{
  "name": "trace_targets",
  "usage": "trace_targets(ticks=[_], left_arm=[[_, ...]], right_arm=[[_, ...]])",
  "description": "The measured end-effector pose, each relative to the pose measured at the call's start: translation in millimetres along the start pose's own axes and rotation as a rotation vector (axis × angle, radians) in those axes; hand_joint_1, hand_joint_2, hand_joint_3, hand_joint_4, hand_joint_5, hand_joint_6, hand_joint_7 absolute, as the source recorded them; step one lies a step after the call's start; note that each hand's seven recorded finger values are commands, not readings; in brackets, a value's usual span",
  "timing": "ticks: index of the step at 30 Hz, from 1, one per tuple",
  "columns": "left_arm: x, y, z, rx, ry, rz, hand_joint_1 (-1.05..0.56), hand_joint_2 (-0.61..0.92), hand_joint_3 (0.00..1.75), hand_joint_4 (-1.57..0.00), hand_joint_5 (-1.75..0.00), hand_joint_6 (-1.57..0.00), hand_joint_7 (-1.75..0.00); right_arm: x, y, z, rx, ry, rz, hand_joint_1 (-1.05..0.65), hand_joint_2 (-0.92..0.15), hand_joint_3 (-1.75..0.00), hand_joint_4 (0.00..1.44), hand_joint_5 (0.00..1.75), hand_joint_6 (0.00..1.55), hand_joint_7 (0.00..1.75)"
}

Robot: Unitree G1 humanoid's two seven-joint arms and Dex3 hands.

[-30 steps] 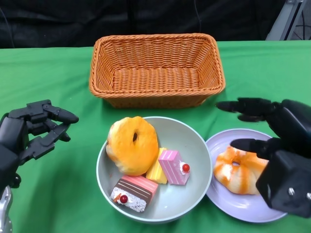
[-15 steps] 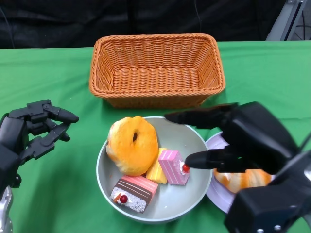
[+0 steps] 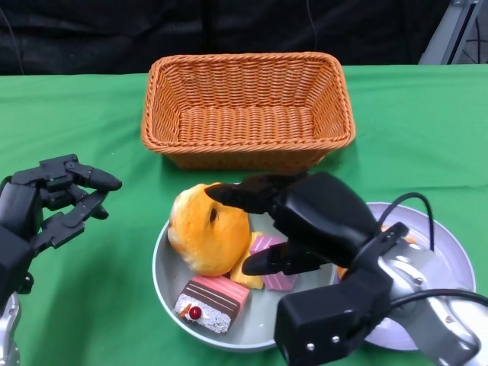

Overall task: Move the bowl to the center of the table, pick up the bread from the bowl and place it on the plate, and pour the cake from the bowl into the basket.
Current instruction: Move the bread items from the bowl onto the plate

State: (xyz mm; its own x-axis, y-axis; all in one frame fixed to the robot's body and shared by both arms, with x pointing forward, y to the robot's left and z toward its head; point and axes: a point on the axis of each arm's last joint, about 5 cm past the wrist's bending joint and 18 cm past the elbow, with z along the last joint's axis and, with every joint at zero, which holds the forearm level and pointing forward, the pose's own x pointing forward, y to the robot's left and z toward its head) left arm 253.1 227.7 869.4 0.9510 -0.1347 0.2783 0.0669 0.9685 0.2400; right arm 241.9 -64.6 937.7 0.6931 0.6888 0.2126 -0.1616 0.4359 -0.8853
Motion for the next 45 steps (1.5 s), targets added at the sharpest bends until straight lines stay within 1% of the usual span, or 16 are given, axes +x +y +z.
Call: trace_targets(ticks=[2, 4, 9, 13, 16, 21, 26, 30, 33, 35, 38, 45], left_arm=[[0, 0.2, 0.0, 0.000, 0.000, 0.001, -0.16, 0.92, 0.32, -0.81, -1.38, -0.91, -0.80], [0, 0.2, 0.0, 0.000, 0.002, 0.001, -0.16, 0.92, 0.32, -0.81, -1.37, -0.91, -0.79], [0, 0.7, 0.0, 0.012, 0.006, 0.009, -0.18, 0.92, 0.32, -0.83, -1.38, -0.92, -0.79], [0, 1.0, -0.4, 0.025, 0.022, 0.019, -0.18, 0.92, 0.32, -0.84, -1.39, -0.93, -0.79], [1, 1.5, -1.0, 0.027, 0.041, 0.039, -0.16, 0.92, 0.33, -0.84, -1.39, -0.94, -0.79], [1, 2.3, -1.9, 0.015, 0.075, 0.051, -0.16, 0.92, 0.31, -0.82, -1.39, -0.93, -0.79], [3, 3.4, -0.7, 0.010, 0.082, 0.078, -0.20, 0.92, 0.30, -0.80, -1.36, -0.92, -0.78], [4, 3.3, 0.4, 0.014, 0.075, 0.098, -0.23, 0.92, 0.30, -0.79, -1.35, -0.91, -0.79], [4, 3.1, 0.4, 0.015, 0.075, 0.105, -0.30, 0.92, 0.29, -0.79, -1.34, -0.91, -0.80], [4, 3.0, 0.4, 0.015, 0.075, 0.107, -0.31, 0.92, 0.29, -0.79, -1.34, -0.91, -0.81], [4, 2.8, 0.4, 0.014, 0.075, 0.108, -0.24, 0.92, 0.29, -0.82, -1.28, -0.91, -0.79], [5, 2.2, 0.4, 0.011, 0.074, 0.111, -0.19, 0.92, 0.28, -0.85, -1.27, -0.92, -0.82]], right_arm=[[2.5, 5.7, -1.5, -0.017, 0.005, -0.004, -0.85, -0.89, 0.00, 0.21, 0.00, 0.22, 0.00], [4.3, 10.7, -3.1, -0.033, 0.009, -0.007, -0.86, -0.89, 0.00, 0.18, 0.00, 0.21, 0.00], [8.6, 24.0, -7.8, -0.057, 0.007, -0.029, -0.88, -0.89, 0.00, 0.08, 0.00, 0.11, 0.00], [10.1, 35.4, -8.8, -0.056, 0.008, -0.005, -0.88, -0.88, 0.00, 0.05, 0.00, 0.09, 0.00], [11.6, 39.3, -10.8, -0.064, 0.010, 0.014, -0.89, -0.89, 0.00, 0.03, 0.00, 0.08, 0.00], [17.5, 47.6, -10.9, -0.079, 0.000, 0.020, -0.93, -0.90, -0.01, 0.01, 0.00, 0.04, 0.00], [25.3, 56.4, -9.9, -0.102, -0.024, 0.008, -0.94, -0.90, 0.00, 0.01, 0.00, 0.03, 0.00], [32.5, 61.0, -7.1, -0.115, -0.040, -0.020, -0.94, -0.89, 0.00, 0.01, 0.00, 0.04, 0.01], [33.8, 66.5, -6.1, -0.130, -0.049, -0.021, -0.93, -0.89, 0.00, 0.00, 0.00, 0.05, 0.01], [35.5, 66.3, -7.1, -0.145, -0.052, -0.028, -0.92, -0.89, 0.00, 0.00, 0.00, 0.05, 0.01], [37.0, 67.6, -8.5, -0.159, -0.051, -0.019, -0.91, -0.88, 0.00, 0.01, 0.00, 0.07, 0.01], [40.0, 67.6, -11.1, -0.189, -0.046, 0.014, -0.90, -0.87, 0.00, 0.00, 0.00, 0.01, 0.00]])
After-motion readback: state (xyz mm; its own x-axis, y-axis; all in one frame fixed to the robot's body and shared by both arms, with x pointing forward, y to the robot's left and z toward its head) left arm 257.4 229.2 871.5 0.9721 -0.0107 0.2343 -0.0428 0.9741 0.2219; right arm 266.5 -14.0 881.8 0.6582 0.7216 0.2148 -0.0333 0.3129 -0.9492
